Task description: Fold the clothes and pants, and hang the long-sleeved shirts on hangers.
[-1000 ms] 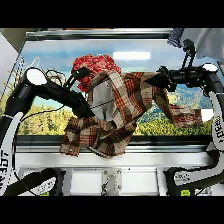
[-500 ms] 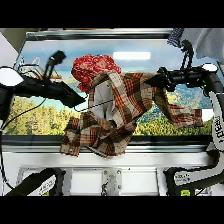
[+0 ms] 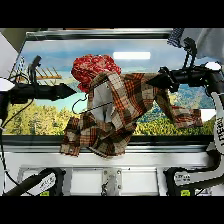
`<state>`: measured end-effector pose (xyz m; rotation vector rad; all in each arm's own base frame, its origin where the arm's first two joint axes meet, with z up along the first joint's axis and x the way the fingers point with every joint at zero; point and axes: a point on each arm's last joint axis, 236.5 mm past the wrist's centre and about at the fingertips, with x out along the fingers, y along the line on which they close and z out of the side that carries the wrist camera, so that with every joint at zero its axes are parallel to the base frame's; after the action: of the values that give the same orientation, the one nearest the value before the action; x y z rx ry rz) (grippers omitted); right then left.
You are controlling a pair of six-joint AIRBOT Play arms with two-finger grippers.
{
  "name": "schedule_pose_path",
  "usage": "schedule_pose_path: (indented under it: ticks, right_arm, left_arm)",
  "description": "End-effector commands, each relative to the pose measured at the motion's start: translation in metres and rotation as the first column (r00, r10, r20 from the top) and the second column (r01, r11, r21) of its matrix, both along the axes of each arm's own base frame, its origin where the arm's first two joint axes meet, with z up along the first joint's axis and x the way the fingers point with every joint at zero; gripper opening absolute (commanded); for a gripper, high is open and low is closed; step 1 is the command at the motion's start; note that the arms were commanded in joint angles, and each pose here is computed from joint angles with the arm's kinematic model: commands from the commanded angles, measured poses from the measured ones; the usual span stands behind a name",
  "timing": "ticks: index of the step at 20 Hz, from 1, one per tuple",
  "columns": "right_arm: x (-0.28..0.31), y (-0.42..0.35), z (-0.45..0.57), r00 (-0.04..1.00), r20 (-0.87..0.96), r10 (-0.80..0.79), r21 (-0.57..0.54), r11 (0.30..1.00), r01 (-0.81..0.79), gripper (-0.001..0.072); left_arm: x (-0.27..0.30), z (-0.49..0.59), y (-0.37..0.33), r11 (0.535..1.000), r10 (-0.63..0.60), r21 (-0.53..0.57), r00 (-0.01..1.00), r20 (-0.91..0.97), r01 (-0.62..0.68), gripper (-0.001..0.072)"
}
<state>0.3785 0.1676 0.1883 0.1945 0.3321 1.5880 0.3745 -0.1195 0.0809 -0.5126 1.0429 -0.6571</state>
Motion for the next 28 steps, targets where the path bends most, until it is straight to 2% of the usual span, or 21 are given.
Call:
schedule_pose_path:
  ticks: [1, 3, 5, 8, 11, 12, 13, 14, 15, 18, 20, 23, 25, 28]
  right_arm:
    - [-0.002, 0.001, 0.003, 1.000, -0.003, 0.002, 0.002, 1.000, -0.002, 0.0027]
    - [-0.002, 0.001, 0.003, 1.000, -0.003, 0.003, 0.002, 1.000, -0.003, 0.0027]
    - [-0.002, 0.001, 0.004, 1.000, -0.004, 0.003, 0.002, 1.000, -0.003, 0.0027]
    - [-0.002, 0.001, 0.004, 1.000, -0.003, 0.003, 0.002, 1.000, -0.003, 0.0028]
    - [-0.002, 0.001, 0.004, 1.000, -0.003, 0.003, 0.002, 1.000, -0.003, 0.0028]
    - [-0.002, 0.001, 0.004, 1.000, -0.003, 0.003, 0.002, 1.000, -0.003, 0.0029]
    - [-0.002, 0.001, 0.004, 1.000, -0.004, 0.003, 0.002, 1.000, -0.003, 0.0030]
    - [-0.002, 0.001, 0.004, 1.000, -0.006, 0.003, 0.002, 1.000, -0.003, 0.0032]
    - [-0.002, 0.001, 0.004, 0.999, -0.044, 0.000, 0.000, 1.000, 0.000, 0.0033]
    - [0.000, 0.000, 0.010, 0.986, -0.165, -0.015, 0.021, 1.000, 0.019, 0.0031]
    - [0.004, 0.001, 0.025, 0.990, -0.139, -0.038, 0.061, 0.997, 0.046, 0.0029]
    - [0.018, 0.002, 0.041, 0.987, -0.072, -0.142, 0.052, 0.988, 0.146, 0.0027]
    - [0.016, 0.003, 0.049, 0.986, -0.049, -0.158, 0.050, 0.986, 0.160, 0.0028]
    - [0.017, 0.002, 0.040, 0.982, -0.029, -0.186, -0.021, 0.983, 0.185, 0.0027]
  left_arm:
    - [-0.008, -0.016, -0.044, 0.971, -0.076, -0.230, 0.997, -0.019, 0.069, 0.0696]
    - [-0.022, -0.025, -0.071, 0.953, -0.172, -0.257, 0.985, -0.024, 0.160, 0.0696]
    - [-0.029, -0.038, -0.086, 0.951, -0.217, -0.231, 0.975, -0.039, 0.203, 0.0695]
    - [-0.030, -0.049, -0.090, 0.960, -0.228, -0.177, 0.973, -0.038, 0.218, 0.0695]
    - [-0.031, -0.049, -0.091, 0.959, -0.233, -0.178, 0.972, -0.039, 0.223, 0.0693]
    - [-0.033, -0.048, -0.093, 0.956, -0.243, -0.180, 0.969, -0.041, 0.232, 0.0586]
    - [-0.036, -0.048, -0.095, 0.953, -0.253, -0.182, 0.966, -0.043, 0.242, 0.0416]
    - [-0.037, -0.048, -0.096, 0.951, -0.259, -0.186, 0.965, -0.045, 0.246, 0.0153]
    - [-0.038, -0.047, -0.094, 0.951, -0.259, -0.190, 0.965, -0.048, 0.245, 0.0022]
    - [-0.029, -0.041, -0.077, 0.962, -0.206, -0.194, 0.977, -0.050, 0.193, 0.0022]
    - [-0.020, -0.029, -0.058, 0.973, -0.141, -0.186, 0.990, -0.020, 0.135, 0.0021]
    - [-0.010, -0.005, -0.028, 0.983, -0.043, -0.180, 0.999, 0.026, 0.047, 0.0021]
    - [-0.008, 0.009, -0.014, 0.985, -0.001, -0.171, 0.998, 0.068, 0.012, 0.0021]
    - [-0.005, 0.032, 0.006, 0.985, 0.078, -0.164, 0.990, 0.119, -0.058, 0.0021]
